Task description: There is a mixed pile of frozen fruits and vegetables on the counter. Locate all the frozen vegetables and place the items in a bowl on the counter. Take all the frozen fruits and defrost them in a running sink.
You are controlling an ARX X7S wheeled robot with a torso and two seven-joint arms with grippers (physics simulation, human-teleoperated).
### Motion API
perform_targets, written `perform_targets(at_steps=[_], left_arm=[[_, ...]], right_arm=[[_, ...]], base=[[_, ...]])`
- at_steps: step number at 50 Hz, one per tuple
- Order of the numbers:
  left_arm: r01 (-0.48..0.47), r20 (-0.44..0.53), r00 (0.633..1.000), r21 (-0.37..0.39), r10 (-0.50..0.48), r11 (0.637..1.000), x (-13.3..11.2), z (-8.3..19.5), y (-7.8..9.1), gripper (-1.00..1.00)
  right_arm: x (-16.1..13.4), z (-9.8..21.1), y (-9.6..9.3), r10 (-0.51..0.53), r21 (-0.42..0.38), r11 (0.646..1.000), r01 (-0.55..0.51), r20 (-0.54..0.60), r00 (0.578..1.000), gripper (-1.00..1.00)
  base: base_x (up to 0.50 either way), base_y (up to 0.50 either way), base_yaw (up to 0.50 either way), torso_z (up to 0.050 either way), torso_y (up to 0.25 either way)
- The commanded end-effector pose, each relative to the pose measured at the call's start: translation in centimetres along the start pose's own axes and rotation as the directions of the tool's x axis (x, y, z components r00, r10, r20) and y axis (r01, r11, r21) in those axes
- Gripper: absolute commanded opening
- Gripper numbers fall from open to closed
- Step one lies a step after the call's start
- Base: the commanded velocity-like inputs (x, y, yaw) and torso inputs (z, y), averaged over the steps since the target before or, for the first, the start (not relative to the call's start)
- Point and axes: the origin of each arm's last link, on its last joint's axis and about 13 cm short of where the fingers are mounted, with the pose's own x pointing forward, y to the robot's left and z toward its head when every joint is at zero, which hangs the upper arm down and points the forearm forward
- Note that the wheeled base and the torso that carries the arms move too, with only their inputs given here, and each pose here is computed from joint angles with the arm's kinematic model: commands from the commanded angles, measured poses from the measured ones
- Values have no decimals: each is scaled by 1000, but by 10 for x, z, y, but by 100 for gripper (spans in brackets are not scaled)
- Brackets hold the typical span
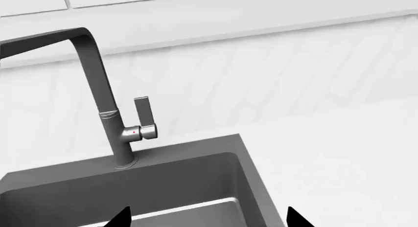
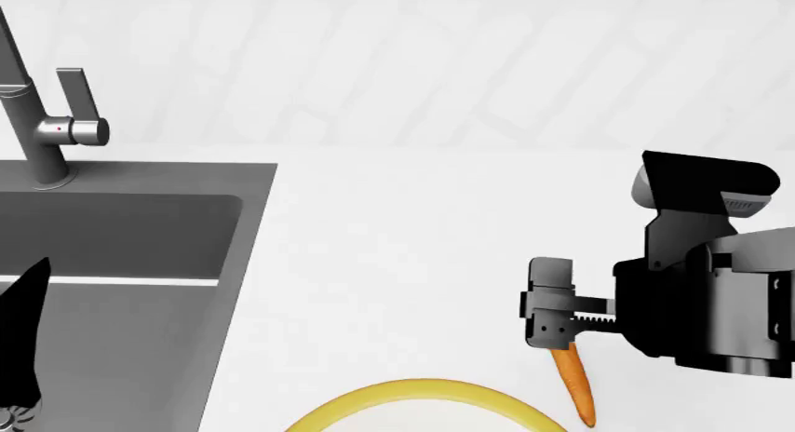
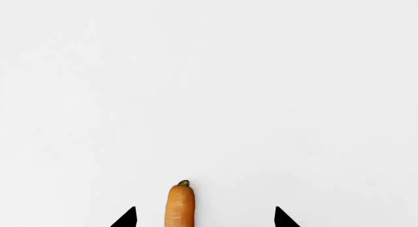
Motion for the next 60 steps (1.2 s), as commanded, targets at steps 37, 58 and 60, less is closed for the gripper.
perform_targets(at_steps=[37,58,60], left_arm=[[47,41,998,-72,-44,996,1,-3,0,100],[31,49,998,-88,-27,996,2,3,2,100],[35,44,999,-85,-32,996,0,0,1,100]], right_arm=[[19,1,26,32,-167,986,-30,10,999,-100],[-92,9,25,103,-274,961,-21,288,952,-100],[-99,3,28,123,-294,956,-23,326,937,-100]], base=[[0,0,0,0,0],[0,0,0,0,0],[0,0,0,0,0]])
